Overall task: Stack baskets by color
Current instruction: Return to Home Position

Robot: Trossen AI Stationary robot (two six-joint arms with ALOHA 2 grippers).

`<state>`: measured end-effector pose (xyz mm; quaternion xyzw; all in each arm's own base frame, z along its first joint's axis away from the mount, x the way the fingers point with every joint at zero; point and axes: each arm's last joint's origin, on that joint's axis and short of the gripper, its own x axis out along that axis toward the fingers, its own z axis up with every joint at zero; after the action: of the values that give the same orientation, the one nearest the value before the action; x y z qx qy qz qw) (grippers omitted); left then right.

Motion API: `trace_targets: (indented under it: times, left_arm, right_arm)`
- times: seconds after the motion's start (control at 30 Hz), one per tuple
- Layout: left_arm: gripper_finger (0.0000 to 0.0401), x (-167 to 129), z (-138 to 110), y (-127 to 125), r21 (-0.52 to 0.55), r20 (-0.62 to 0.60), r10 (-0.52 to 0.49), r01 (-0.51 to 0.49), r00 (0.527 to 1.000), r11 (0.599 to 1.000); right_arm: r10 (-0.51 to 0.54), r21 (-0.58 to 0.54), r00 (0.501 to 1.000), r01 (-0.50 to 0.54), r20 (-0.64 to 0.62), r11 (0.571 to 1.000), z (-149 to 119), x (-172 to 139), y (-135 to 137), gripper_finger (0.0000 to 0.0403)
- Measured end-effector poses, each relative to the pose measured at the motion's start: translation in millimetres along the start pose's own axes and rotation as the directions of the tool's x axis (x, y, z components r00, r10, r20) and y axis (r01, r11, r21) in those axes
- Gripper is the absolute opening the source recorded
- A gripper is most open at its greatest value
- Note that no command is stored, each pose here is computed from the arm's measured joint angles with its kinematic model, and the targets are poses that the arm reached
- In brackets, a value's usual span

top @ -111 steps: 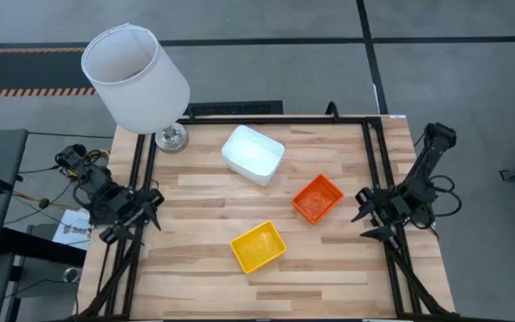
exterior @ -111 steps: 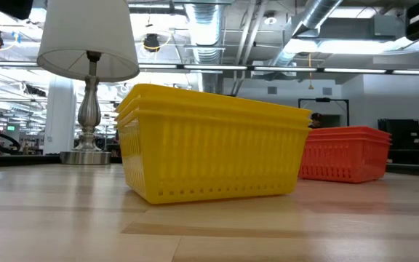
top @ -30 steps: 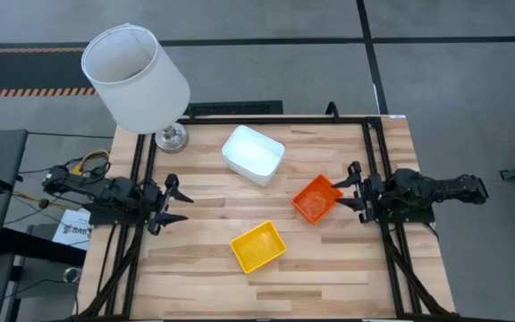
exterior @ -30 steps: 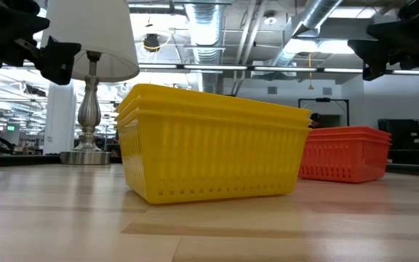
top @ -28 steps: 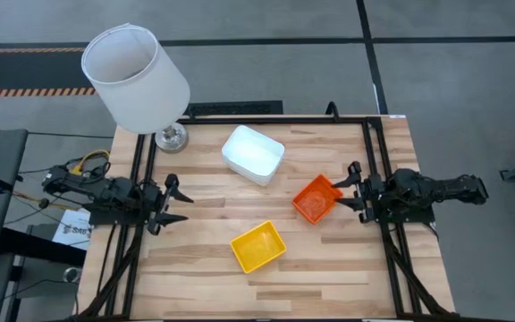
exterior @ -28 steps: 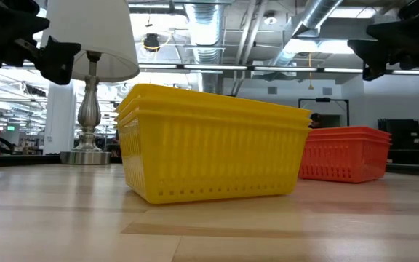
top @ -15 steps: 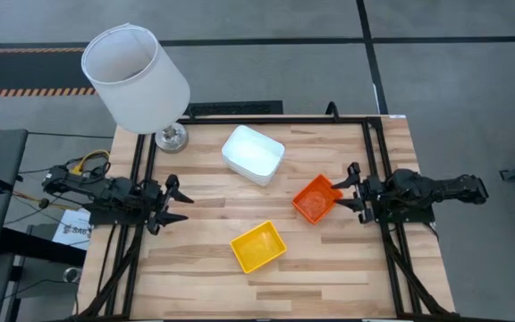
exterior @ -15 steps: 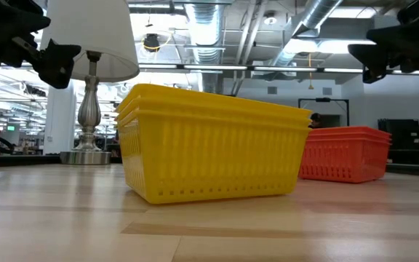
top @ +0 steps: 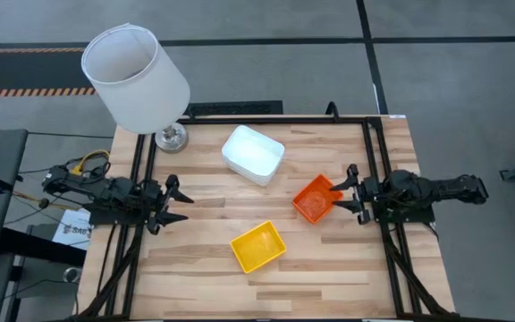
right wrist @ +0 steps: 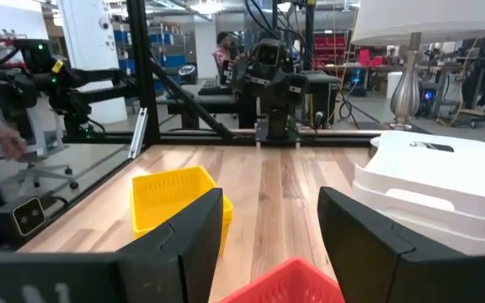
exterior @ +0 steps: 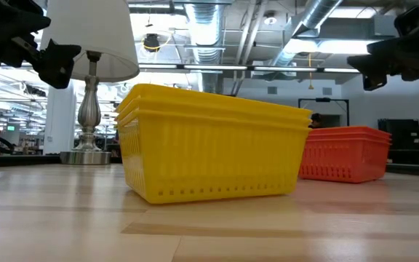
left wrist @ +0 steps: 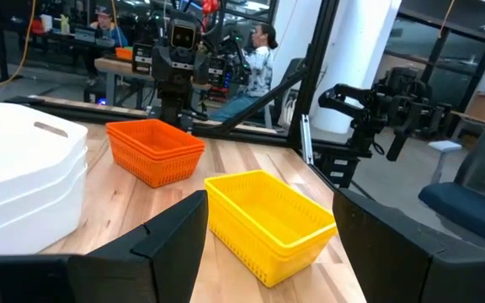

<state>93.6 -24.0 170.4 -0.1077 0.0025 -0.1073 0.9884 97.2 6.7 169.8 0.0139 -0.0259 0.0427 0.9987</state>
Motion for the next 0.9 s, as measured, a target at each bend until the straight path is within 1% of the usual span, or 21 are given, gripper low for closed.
trace_targets:
  times: [0.9]
  left_arm:
    - [0.0247,0.0,0.0,0.0,0.000,0.000,0.000,0.000,1.000,1.000]
  right_arm:
    - [-0.003,0.000,1.000,0.003,-0.017,1.000,-1.7,0.0,-0.1,0.0219]
